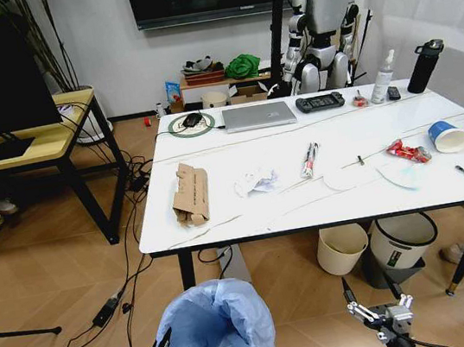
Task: Pick up the trash bin and place the trash from the table into it.
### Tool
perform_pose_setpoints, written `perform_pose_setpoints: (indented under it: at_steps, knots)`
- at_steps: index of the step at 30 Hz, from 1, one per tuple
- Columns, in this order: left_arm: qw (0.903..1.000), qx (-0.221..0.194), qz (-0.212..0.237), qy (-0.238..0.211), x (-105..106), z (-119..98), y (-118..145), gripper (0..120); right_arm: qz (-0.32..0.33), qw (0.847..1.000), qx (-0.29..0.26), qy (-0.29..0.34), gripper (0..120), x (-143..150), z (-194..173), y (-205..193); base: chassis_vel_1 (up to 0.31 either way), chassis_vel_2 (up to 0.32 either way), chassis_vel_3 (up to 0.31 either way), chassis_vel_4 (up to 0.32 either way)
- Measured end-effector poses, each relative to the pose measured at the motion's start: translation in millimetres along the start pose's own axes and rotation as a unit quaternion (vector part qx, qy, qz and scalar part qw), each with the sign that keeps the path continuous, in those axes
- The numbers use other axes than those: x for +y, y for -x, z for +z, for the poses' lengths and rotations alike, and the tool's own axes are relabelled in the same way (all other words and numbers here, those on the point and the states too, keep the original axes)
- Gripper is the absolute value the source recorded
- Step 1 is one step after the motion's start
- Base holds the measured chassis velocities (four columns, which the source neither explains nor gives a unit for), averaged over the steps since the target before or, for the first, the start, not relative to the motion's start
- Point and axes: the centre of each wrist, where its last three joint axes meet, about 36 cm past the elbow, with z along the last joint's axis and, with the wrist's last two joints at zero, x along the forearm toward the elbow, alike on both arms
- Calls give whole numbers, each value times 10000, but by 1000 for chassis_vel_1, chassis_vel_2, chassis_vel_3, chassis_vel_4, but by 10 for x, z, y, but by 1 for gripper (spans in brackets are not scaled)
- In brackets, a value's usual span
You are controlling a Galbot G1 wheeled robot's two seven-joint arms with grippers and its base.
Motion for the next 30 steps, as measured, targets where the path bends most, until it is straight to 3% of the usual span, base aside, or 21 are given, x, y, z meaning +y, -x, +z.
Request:
perform_pose_setpoints:
  at_steps: [10,30]
  knots:
    - [10000,-9,3,20,-5,11,0,0,-54,9999,-18,128,100,176,18,34,0,0,0,0]
    - [9999,-60,44,92,-2,17,8,0,-48,9999,-11,120,100,171,18,28,0,0,0,0]
